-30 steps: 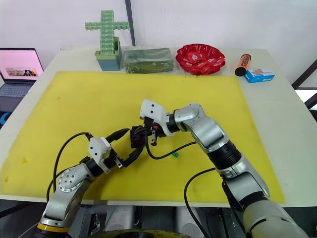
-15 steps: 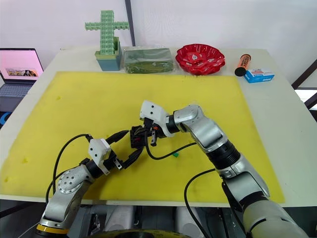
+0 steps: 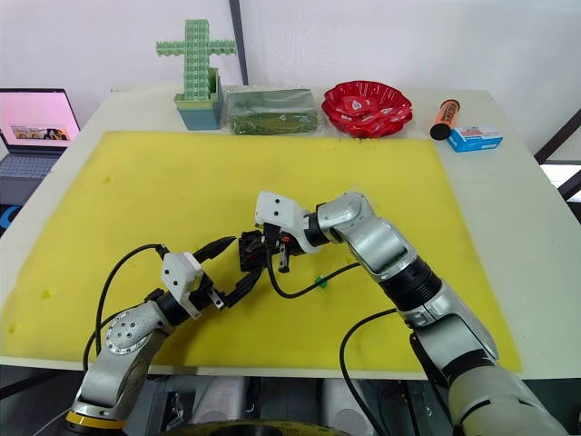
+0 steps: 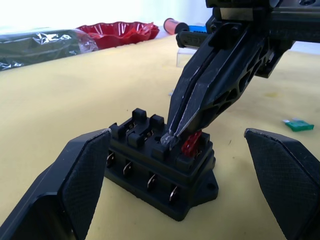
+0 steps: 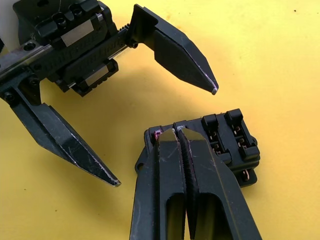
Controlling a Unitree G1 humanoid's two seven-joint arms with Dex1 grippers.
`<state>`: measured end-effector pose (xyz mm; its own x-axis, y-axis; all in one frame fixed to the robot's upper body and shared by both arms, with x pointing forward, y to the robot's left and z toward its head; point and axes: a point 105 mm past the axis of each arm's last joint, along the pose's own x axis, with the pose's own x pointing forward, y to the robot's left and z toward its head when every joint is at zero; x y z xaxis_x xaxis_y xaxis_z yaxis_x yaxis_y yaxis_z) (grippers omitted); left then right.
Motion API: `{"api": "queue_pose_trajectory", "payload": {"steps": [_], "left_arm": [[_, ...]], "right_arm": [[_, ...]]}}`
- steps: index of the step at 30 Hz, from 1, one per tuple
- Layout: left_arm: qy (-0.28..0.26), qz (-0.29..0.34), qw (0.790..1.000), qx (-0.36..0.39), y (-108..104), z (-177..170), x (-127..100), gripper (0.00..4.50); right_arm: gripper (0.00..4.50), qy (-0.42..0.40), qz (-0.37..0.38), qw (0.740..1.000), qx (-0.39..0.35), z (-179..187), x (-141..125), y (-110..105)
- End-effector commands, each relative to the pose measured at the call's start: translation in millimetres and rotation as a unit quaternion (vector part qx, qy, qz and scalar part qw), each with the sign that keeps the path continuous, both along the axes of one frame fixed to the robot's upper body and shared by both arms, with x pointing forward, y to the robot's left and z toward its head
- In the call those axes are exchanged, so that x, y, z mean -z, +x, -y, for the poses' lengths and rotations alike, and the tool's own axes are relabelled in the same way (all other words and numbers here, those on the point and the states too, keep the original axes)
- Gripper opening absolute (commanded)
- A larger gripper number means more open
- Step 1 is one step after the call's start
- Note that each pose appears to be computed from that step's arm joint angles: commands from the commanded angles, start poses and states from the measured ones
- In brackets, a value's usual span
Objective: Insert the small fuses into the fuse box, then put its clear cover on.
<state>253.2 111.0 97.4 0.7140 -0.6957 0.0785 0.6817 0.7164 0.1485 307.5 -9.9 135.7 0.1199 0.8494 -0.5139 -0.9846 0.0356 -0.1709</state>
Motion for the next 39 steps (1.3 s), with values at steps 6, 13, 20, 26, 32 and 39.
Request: {"api": "queue_pose_trajectory", "payload": {"steps": [6,13,20,26,32,39], "left_arm": [[-0.005,0.015,1.0,0.002,-3.1,2.3,-9.3,4.5],[-0.005,0.013,1.0,-0.001,-4.9,1.5,-7.6,4.5],[-0.003,0.012,1.0,-0.006,-7.2,-3.1,-5.3,4.5],[0.0,0.004,1.0,0.015,-19.4,-20.4,-9.0,4.5],[0.014,0.001,0.998,0.054,-23.8,-56.4,-39.3,4.5],[0.066,0.007,0.998,0.015,7.0,-109.8,-72.8,4.5]], "right_arm": [[0.03,-0.056,-0.044,0.997,0.031,9.9,23.7,4.0],[0.03,-0.062,-0.047,0.997,0.022,11.2,26.5,-0.3],[0.03,0.021,-0.019,0.999,0.015,-0.5,-6.7,-0.4],[0.03,0.106,0.02,0.994,0.021,2.3,-52.1,-10.0],[0.65,0.179,0.054,0.979,0.083,30.6,-91.7,-6.4],[3.14,0.145,0.105,0.968,0.179,103.6,-73.7,-5.6]]}}
